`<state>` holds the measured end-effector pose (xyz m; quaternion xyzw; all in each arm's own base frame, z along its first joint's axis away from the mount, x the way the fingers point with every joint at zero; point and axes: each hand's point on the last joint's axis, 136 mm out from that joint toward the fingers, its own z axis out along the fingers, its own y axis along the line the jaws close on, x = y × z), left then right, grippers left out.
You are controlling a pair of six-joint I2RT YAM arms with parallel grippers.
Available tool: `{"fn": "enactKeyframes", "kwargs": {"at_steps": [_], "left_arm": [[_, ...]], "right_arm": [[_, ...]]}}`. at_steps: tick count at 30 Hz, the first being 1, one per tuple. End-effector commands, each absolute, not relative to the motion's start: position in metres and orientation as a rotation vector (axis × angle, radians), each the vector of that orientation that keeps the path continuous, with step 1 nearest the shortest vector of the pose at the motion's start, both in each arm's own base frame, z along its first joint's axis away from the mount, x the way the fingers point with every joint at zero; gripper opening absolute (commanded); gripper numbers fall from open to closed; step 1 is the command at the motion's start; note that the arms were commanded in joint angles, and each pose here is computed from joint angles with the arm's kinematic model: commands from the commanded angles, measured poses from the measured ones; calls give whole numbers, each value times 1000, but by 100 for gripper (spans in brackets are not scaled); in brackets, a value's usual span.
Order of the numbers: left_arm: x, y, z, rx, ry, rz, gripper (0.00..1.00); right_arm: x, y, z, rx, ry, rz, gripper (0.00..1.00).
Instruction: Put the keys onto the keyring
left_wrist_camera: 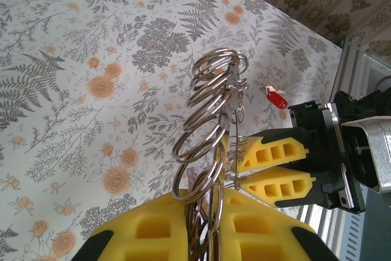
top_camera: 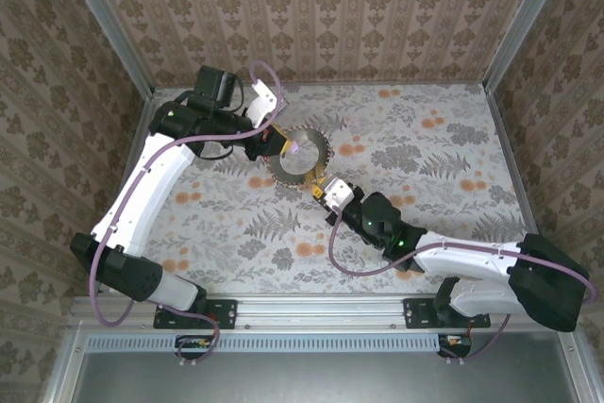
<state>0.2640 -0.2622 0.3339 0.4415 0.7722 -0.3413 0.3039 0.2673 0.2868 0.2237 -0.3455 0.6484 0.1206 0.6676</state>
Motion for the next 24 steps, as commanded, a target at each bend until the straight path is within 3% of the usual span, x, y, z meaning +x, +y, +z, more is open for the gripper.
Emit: {"fn": "enactKeyframes", "kwargs": {"at_steps": [1, 24], "left_arm": [[256, -264, 351, 1188, 1960, -912, 0], [256, -264, 350, 1177, 1957, -914, 0]], "right_arm": [[273, 288, 250, -707, 1404, 264, 16], [277, 291, 242, -700, 1407, 273, 14]]}}
